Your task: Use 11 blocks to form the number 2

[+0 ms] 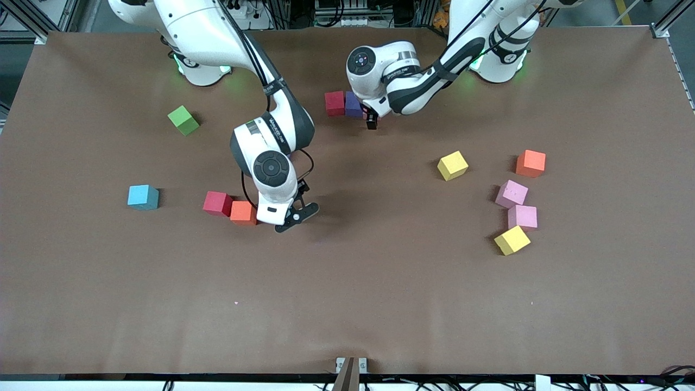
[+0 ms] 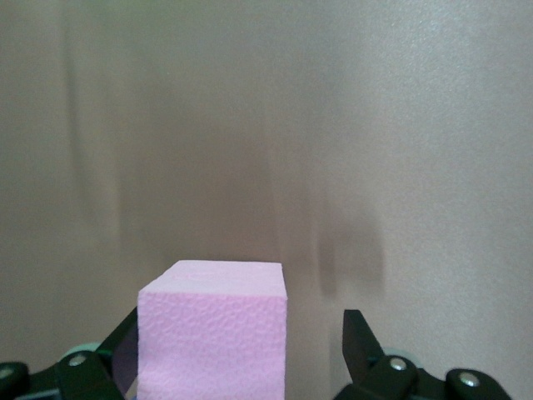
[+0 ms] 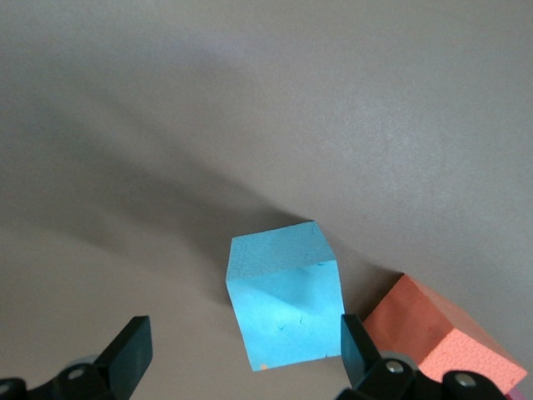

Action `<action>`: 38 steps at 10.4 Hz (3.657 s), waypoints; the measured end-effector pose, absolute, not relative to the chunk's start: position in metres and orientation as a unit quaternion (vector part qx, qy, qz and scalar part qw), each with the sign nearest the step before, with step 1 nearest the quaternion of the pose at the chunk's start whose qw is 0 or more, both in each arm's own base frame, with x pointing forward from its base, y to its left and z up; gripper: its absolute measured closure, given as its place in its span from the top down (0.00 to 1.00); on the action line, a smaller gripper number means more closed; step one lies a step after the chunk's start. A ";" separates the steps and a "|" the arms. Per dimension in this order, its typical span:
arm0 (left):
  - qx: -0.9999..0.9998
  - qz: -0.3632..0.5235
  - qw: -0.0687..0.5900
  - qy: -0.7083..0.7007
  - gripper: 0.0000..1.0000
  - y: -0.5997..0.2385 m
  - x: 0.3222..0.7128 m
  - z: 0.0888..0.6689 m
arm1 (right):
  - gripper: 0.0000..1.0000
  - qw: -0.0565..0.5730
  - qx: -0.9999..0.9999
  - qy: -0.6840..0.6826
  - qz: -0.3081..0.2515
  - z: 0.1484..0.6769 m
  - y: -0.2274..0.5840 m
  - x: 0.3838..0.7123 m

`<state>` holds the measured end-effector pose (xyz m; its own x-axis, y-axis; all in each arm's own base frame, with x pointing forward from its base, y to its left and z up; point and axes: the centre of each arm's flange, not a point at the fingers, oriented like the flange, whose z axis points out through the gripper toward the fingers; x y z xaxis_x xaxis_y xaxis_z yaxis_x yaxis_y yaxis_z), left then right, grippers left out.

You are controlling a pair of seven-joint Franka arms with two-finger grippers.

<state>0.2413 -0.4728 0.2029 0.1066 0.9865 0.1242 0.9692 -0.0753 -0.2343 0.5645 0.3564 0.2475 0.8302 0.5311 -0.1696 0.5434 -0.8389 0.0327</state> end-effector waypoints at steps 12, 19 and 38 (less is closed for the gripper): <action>-0.751 0.041 0.146 -0.643 1.00 -0.450 0.285 0.261 | 0.99 0.038 0.947 0.313 -0.060 0.222 0.334 0.564; -0.851 0.062 0.111 -0.509 1.00 -0.332 0.420 0.263 | 0.72 0.039 0.948 0.311 -0.055 0.212 0.331 0.564; -0.990 0.033 0.074 -0.115 1.00 -0.081 0.569 0.265 | 0.50 0.009 0.993 0.025 -0.112 0.267 0.562 0.384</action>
